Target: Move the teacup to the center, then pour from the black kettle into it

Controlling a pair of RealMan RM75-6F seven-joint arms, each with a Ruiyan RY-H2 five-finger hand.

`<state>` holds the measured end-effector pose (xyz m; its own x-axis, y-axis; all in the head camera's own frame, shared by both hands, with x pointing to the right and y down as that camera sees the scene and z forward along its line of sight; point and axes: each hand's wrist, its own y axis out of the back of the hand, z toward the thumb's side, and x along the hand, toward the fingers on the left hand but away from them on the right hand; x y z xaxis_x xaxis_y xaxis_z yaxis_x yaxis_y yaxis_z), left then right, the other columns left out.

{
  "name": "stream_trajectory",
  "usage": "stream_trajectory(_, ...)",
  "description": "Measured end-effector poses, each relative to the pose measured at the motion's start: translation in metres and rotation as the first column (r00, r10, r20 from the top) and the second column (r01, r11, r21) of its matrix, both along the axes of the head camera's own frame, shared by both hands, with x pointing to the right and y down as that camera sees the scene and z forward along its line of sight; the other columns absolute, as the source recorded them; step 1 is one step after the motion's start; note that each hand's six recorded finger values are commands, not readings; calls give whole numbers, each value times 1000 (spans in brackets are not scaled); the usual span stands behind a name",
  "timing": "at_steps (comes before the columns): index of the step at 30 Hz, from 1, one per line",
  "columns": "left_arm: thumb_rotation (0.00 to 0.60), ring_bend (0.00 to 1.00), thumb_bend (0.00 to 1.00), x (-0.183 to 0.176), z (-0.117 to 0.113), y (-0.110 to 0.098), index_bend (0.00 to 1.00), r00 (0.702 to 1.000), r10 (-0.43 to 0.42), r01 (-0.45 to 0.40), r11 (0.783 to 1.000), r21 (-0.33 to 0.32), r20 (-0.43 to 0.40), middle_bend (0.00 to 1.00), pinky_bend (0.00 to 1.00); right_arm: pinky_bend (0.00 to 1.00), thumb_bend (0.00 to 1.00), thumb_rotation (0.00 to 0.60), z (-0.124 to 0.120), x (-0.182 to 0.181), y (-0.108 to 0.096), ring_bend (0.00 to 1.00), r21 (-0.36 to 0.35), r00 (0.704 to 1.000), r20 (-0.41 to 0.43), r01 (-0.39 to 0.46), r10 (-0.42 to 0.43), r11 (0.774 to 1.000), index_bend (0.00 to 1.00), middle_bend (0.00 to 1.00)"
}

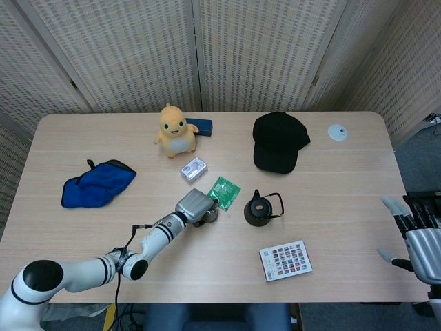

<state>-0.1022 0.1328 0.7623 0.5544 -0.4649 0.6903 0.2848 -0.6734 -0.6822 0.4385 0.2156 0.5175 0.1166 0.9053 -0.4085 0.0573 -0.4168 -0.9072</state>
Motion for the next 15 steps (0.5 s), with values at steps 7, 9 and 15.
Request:
stream_trajectory(7, 600, 889, 296, 2, 1, -2, 257, 1000, -1, 1, 1000, 3, 6, 758, 885, 0, 59, 600, -2, 2, 2, 0, 4, 1000, -3, -6, 6, 1000, 40, 163)
stream_trajectory(9, 600, 888, 295, 1, 0, -2, 201, 1000, -2, 2, 1000, 6, 4, 758, 885, 0, 59, 600, -2, 2, 2, 0, 4, 1000, -3, -5, 5, 1000, 40, 163)
stream_trajectory(15, 600, 885, 295, -2, -6, -1, 126, 1000, 0, 0, 1000, 12, 0, 758, 885, 0, 58, 600, -2, 0, 1, 0, 10, 1000, 3, 1, -1, 1000, 40, 169)
